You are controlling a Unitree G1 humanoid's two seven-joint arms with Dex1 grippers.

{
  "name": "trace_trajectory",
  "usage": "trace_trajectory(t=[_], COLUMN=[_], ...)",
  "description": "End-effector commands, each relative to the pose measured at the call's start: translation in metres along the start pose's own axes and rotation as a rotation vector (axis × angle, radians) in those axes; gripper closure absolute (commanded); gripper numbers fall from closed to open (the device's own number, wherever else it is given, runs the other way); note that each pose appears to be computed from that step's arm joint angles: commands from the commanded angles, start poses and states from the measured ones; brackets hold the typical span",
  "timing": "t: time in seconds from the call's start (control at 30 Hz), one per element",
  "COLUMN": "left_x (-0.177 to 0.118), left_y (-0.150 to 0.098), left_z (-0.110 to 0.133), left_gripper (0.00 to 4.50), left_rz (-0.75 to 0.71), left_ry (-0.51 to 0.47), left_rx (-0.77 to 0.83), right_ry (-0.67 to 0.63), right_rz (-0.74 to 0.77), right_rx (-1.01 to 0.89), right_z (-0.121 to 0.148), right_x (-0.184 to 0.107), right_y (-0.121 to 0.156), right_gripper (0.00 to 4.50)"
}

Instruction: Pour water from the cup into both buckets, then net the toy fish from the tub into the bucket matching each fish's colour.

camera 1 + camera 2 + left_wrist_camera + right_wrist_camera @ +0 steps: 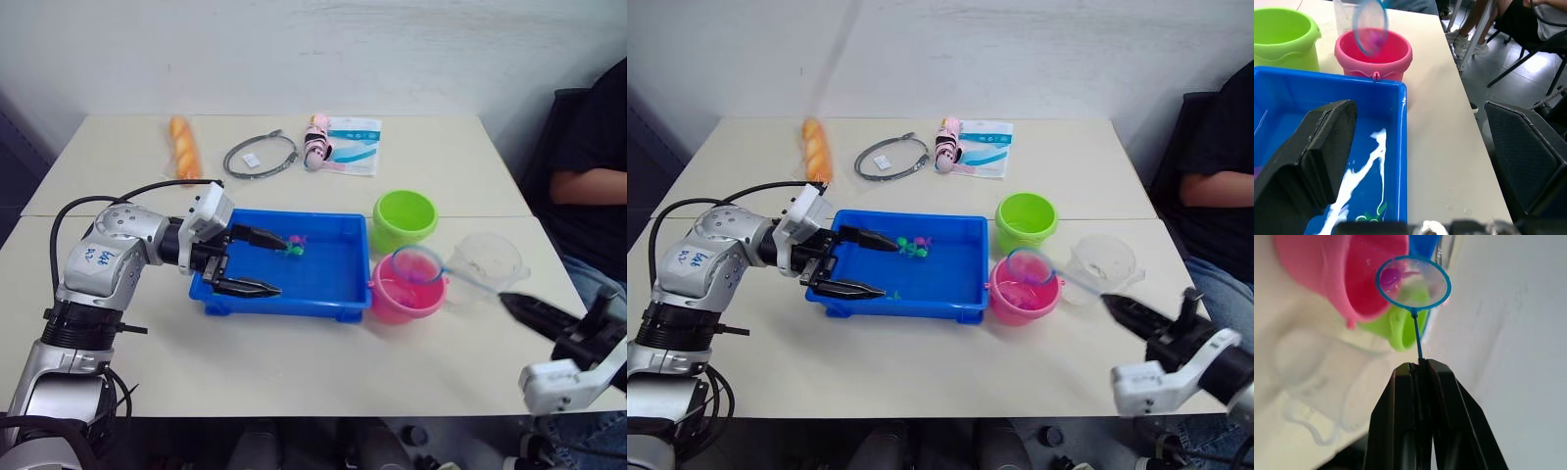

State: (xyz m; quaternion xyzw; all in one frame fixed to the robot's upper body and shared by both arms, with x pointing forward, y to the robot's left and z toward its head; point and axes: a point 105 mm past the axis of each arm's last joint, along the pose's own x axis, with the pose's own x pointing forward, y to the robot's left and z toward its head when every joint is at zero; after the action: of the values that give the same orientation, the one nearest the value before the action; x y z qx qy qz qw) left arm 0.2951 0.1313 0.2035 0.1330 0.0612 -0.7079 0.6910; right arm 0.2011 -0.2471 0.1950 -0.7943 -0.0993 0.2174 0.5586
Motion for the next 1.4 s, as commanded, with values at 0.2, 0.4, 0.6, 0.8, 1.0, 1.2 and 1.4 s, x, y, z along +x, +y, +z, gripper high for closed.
trace_trajectory(t=[0.2, 0.4, 0.6, 0.8, 1.0, 1.2, 1.4], left_x=[-0.005, -0.01, -0.014, -0.018, -0.041, -0.058, -0.066], left_y=[0.003, 0.002, 0.002, -0.002, -0.001, -0.006, -0.013], left_z=[0.008, 0.007, 0.007, 0.006, -0.007, -0.02, -0.022], left_gripper=[0.02, 0.02, 0.02, 0.02, 0.02, 0.02, 0.02], left_rz=[0.022, 0.05, 0.081, 0.106, 0.214, 0.31, 0.368], left_ry=[-0.011, -0.003, 0.006, 0.013, 0.02, 0.029, 0.045], left_rx=[0.037, 0.037, 0.036, 0.025, -0.067, -0.125, -0.131], right_ry=[-0.077, -0.115, -0.154, -0.166, -0.368, -0.465, -0.458], right_rz=[-0.024, 0.002, -0.04, -0.085, -0.249, 0.143, 0.394], right_rx=[-0.109, -0.153, -0.144, -0.051, 0.699, 1.24, 1.574], right_z=[0.01, 0.004, 0.0, -0.005, 0.018, 0.06, 0.081], right_x=[0.0, 0.003, 0.009, 0.016, 0.037, 0.089, 0.129], right_y=[-0.006, -0.006, -0.016, -0.024, -0.076, -0.062, -0.057], right_gripper=[4.5, 4.5, 4.5, 4.5, 4.5, 4.5, 4.5])
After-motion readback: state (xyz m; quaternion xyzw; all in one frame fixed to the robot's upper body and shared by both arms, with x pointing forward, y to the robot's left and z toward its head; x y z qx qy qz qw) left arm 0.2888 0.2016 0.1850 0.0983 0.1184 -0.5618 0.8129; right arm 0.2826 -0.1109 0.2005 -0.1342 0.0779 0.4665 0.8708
